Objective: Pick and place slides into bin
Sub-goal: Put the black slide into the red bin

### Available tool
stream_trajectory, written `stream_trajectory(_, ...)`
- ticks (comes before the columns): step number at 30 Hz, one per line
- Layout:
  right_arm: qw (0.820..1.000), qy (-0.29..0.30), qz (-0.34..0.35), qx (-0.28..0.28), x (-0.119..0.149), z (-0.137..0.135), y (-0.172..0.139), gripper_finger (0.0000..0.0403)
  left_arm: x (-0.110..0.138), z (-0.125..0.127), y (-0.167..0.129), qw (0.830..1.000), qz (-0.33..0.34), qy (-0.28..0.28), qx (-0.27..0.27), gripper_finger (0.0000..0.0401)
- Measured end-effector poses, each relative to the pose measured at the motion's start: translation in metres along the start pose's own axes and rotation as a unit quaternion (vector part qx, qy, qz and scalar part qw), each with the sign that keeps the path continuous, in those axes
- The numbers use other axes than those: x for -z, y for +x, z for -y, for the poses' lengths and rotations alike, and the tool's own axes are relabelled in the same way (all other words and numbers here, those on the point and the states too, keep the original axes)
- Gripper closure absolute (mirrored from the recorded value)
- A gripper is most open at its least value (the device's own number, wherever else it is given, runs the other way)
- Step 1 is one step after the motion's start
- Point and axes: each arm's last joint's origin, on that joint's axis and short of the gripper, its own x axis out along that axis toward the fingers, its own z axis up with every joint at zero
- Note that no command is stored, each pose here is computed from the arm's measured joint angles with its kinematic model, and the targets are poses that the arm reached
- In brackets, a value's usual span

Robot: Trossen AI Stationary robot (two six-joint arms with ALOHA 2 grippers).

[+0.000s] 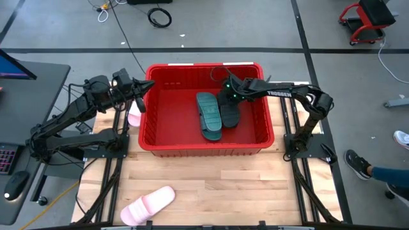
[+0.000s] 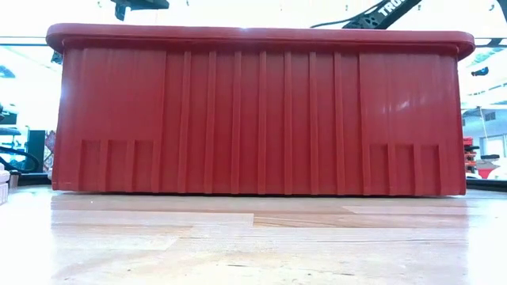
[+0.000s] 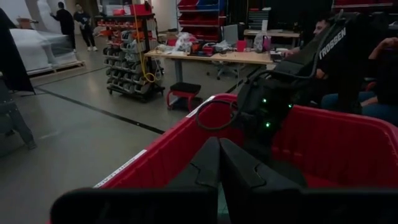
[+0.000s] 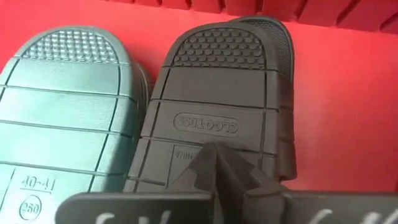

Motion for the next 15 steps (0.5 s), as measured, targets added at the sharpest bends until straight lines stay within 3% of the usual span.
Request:
stream_trajectory(6, 1.000, -0.008, 0.001, -0.002, -0.001, 0.000, -0.002, 0.0392, 0.000, 0.000, 0.000, 1.000, 0.000, 0.000, 0.000, 0.0396)
stream_trajectory(12, 0.999, -0.019, 0.019, -0.019, -0.006, -0.006, -0.020, 0.0393, 0.001, 0.000, 0.000, 1.000, -0.008, -0.001, 0.000, 0.0382)
stream_trajectory(15, 0.999, -0.016, 0.031, -0.031, -0.008, -0.006, -0.031, 0.0394, -0.001, 0.000, -0.002, 1.000, -0.003, -0.029, -0.001, 0.0379)
